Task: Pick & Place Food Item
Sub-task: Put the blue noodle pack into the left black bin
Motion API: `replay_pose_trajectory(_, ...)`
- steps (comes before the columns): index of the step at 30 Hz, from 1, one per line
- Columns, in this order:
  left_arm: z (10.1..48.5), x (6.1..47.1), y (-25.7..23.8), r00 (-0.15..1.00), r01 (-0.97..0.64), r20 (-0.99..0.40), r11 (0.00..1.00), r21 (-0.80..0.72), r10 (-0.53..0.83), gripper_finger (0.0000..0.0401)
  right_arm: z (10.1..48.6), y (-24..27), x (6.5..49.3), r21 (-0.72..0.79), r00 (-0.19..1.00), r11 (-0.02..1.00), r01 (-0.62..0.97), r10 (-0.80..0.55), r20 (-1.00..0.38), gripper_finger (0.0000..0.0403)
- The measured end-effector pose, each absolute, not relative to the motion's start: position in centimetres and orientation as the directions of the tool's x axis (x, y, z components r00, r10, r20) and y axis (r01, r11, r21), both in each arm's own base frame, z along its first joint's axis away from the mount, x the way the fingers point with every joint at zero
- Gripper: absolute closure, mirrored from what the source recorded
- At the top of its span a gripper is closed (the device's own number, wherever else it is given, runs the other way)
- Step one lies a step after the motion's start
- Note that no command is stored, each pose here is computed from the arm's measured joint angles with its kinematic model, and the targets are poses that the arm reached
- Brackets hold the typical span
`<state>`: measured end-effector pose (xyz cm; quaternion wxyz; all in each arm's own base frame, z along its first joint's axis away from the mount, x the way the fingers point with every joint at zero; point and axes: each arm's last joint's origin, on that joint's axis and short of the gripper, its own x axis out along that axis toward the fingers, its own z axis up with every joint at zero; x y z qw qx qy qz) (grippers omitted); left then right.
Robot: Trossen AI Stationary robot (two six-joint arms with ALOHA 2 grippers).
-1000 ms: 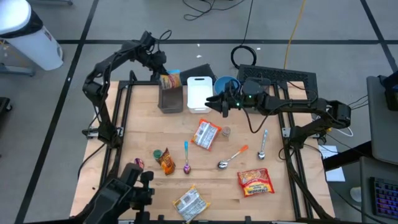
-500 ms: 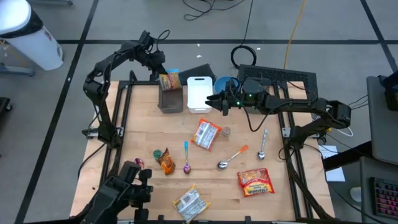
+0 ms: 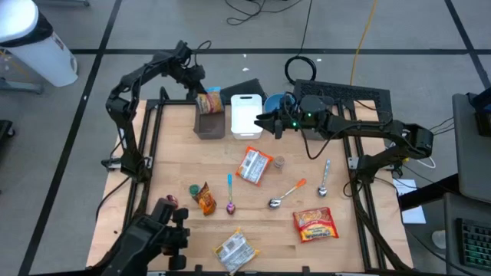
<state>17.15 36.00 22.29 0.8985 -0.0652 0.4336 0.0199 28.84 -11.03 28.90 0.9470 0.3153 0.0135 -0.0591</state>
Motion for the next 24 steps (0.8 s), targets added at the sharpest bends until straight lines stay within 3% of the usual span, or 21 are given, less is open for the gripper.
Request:
replay_pose_trajectory(15,22.3,17.6,36.3,0.605,-0.132,-0.796,0.989,-0.063,0.03,0.0398,28.7,-11.0,28.8,0.589,0.991,0.797,0.134,-0.102,-0.087,0.019)
replay_pose_trajectory(24,25.1,18.4,37.1,0.629,-0.136,-0.771,0.991,0.01,0.094,0.0399,28.5,-11.0,28.8,0.579,0.99,0.803,0.14,-0.101,-0.099,0.019)
